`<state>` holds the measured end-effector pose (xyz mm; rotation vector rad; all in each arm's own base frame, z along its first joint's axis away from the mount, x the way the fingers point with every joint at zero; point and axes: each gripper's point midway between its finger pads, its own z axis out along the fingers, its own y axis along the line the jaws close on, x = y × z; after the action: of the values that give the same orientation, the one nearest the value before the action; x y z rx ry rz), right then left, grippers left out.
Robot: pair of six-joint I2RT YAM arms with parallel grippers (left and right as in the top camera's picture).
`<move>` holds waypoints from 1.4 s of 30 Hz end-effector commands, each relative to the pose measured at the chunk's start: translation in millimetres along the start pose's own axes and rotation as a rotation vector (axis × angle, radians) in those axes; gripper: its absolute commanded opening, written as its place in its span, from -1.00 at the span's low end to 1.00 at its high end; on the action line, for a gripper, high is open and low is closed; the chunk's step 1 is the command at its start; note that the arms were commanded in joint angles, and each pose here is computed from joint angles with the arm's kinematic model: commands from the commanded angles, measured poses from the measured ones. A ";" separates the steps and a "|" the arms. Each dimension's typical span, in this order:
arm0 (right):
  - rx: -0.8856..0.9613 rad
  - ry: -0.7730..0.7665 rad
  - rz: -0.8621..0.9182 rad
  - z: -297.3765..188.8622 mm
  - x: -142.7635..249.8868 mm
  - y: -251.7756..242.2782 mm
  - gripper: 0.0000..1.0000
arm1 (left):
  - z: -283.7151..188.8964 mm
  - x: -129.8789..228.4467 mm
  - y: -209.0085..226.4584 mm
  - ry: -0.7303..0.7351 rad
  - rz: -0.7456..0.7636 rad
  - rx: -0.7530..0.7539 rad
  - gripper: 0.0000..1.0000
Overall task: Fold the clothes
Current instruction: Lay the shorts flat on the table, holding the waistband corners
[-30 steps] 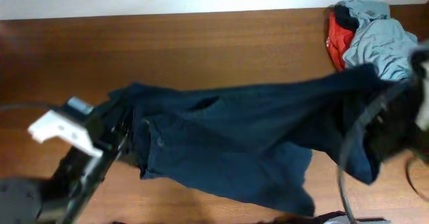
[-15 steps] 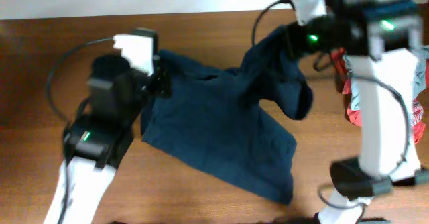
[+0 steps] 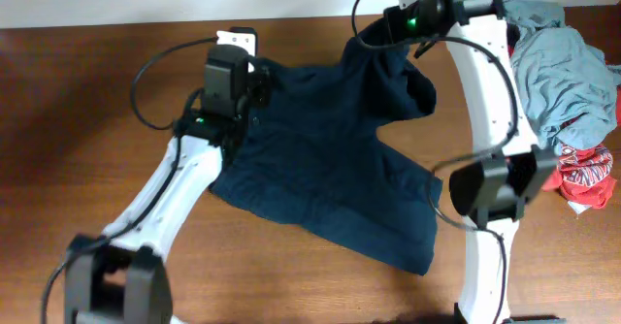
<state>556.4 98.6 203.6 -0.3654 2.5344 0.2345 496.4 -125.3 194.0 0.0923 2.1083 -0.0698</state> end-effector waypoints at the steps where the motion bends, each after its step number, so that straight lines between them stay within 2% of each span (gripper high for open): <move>1: 0.016 0.019 0.015 31.5 6.0 -17.2 -0.92 | 17.4 -2.5 19.3 -0.028 0.009 -0.115 -0.99; 11: 0.024 0.007 0.019 101.6 11.7 -35.0 -0.92 | 70.8 23.5 44.0 -0.059 -0.012 -0.226 -0.99; 19: 0.048 0.007 0.019 109.8 13.0 -40.6 -0.92 | 91.6 34.7 67.0 -0.074 -0.038 -0.259 -0.99; 27: -0.032 0.089 0.109 85.7 31.2 -31.0 -0.92 | 91.7 38.2 62.8 -0.053 -0.033 -0.233 -0.99; 31: -0.110 0.111 0.138 61.6 35.8 -25.8 -0.92 | 89.1 42.3 49.7 0.000 -0.002 -0.152 -0.99; 42: -0.142 0.205 0.101 -1.7 57.4 -14.0 -0.92 | 36.3 14.8 37.7 0.184 0.037 -0.060 -0.99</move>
<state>522.1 81.1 137.2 -0.3033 2.8008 0.4567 520.9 -93.7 110.0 0.0930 2.3607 0.0566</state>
